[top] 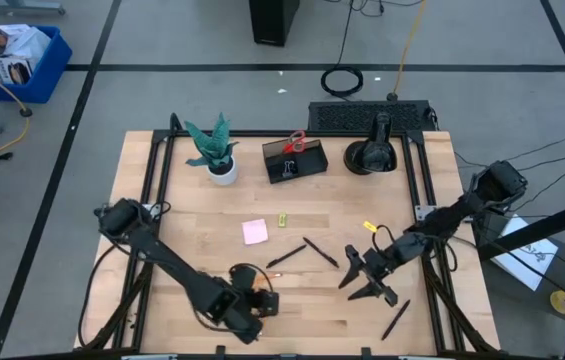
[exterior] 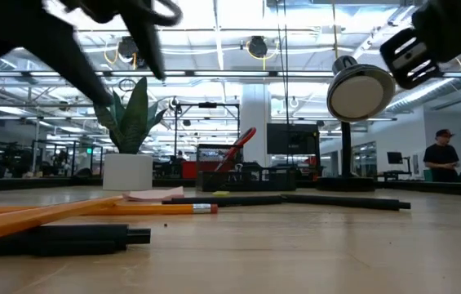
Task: Pick and place office supplies into organizer
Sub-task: Put the yellow pencil into the black mesh desk organizer
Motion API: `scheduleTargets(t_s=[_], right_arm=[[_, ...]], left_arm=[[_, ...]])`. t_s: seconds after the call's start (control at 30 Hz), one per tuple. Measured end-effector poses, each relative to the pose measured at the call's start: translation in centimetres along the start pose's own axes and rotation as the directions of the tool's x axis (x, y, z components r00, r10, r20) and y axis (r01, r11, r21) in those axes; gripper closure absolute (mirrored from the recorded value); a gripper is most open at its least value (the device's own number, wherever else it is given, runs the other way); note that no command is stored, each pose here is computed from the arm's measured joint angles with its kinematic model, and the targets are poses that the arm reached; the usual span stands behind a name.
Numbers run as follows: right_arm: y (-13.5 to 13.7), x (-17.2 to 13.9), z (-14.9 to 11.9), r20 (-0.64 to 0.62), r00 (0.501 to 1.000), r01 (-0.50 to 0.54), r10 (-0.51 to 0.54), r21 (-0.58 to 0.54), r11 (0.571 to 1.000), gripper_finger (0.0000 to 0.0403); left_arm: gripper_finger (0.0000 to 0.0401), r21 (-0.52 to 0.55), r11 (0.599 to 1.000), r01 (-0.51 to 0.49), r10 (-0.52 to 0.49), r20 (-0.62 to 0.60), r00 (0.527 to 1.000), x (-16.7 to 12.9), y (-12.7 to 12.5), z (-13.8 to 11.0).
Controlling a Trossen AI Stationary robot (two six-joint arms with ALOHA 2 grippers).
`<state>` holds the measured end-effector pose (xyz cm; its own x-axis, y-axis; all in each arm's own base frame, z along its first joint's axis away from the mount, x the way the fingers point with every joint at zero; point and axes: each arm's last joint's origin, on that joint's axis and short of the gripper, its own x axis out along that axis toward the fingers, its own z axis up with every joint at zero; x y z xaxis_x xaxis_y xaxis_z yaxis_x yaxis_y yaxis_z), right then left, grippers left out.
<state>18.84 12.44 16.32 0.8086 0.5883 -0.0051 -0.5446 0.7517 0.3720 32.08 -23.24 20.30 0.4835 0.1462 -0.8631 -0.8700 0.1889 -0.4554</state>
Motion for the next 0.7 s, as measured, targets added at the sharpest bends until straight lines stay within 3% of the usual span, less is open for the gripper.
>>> scheduleTargets(t_s=[0.2,0.33,0.53,0.7], right_arm=[[1.4,0.0,-0.4,-0.011,0.998,-0.057,0.057,-0.002,0.998,0.0238],[1.9,0.0,-0.7,-0.007,0.999,-0.040,0.040,-0.009,0.999,0.0238],[2.2,0.0,-0.8,-0.004,0.999,-0.032,0.032,-0.011,0.999,0.0238],[2.2,0.0,-0.8,-0.004,0.999,-0.031,0.031,-0.009,0.999,0.0238]], left_arm=[[0.0224,0.004,0.998,-0.063,0.063,0.052,0.997,0.0,0.3,-0.2],[0.0224,-0.051,0.993,-0.107,0.109,0.040,0.993,0.0,0.8,-0.3],[0.0224,-0.022,0.994,-0.110,0.110,0.046,0.993,0.2,1.0,-0.2],[0.0224,-0.064,0.993,-0.096,0.098,0.030,0.995,1.0,1.4,-0.4]])
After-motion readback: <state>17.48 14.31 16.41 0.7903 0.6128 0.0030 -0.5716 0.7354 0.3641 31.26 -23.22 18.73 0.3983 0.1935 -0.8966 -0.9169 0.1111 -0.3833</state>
